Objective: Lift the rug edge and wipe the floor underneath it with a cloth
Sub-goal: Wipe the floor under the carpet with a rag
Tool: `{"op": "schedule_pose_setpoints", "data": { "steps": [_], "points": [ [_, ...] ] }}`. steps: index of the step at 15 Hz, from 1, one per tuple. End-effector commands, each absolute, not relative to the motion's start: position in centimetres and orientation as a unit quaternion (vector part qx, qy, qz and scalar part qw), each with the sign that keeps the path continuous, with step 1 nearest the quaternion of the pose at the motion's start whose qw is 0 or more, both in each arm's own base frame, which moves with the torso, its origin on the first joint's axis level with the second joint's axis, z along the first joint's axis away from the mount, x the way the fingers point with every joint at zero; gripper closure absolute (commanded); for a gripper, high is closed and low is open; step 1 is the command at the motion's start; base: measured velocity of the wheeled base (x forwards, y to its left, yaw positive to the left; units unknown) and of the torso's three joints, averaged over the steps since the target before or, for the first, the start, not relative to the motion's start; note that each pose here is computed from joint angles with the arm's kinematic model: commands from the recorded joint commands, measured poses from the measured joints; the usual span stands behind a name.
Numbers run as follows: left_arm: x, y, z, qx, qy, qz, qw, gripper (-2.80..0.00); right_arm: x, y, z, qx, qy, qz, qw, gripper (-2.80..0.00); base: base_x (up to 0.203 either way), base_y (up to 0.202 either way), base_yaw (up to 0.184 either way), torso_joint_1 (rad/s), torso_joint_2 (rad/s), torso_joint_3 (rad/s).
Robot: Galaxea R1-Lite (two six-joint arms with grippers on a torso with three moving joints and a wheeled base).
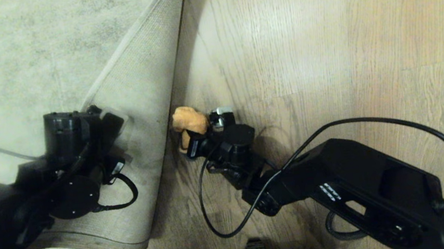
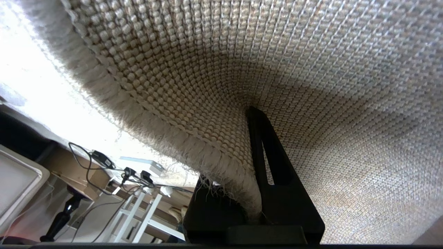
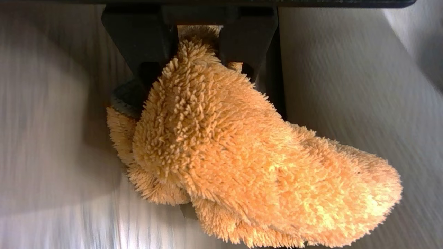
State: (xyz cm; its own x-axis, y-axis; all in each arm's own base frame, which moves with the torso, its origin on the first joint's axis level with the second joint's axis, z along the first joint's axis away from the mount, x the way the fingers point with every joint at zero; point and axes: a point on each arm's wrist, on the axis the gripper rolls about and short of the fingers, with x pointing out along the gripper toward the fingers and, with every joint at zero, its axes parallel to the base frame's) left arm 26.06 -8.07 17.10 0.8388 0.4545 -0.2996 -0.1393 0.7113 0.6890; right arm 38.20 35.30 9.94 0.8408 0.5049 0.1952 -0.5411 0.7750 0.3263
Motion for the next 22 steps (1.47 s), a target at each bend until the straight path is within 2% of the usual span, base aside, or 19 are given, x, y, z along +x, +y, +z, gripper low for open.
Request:
{"op": "schedule_pose_setpoints", "data": {
  "steps": [1,7,12,16,19,22],
  "points": [
    [26.0,-8.1,16.9,0.345,0.233,0.167,0.894,0.0,39.8,33.4,13.1,0.201,-0.082,0.253,0.943,0.0,0.0,0.0,0.0,0.0,0.0,0.0],
    [26.0,-8.1,16.9,0.345,0.234,0.167,0.894,0.0,40.2,29.3,18.8,0.206,-0.114,0.223,0.946,0.0,0.0,0.0,0.0,0.0,0.0,0.0],
    [26.0,-8.1,17.0,0.345,0.231,0.167,0.894,0.0,37.8,27.5,19.6,0.164,-0.096,0.217,0.957,0.0,0.0,0.0,0.0,0.0,0.0,0.0],
    [25.9,-8.1,17.1,0.345,0.23,0.166,0.895,0.0,34.3,26.9,17.6,0.14,-0.051,0.231,0.961,0.0,0.0,0.0,0.0,0.0,0.0,0.0],
    [25.9,-8.1,17.0,0.345,0.231,0.166,0.894,0.0,30.6,27.8,14.2,0.126,-0.014,0.264,0.956,0.0,0.0,0.0,0.0,0.0,0.0,0.0],
    [25.9,-8.1,17.1,0.345,0.231,0.167,0.894,0.0,29.5,30.2,10.1,0.12,0.006,0.291,0.949,0.0,0.0,0.0,0.0,0.0,0.0,0.0]
  ]
}}
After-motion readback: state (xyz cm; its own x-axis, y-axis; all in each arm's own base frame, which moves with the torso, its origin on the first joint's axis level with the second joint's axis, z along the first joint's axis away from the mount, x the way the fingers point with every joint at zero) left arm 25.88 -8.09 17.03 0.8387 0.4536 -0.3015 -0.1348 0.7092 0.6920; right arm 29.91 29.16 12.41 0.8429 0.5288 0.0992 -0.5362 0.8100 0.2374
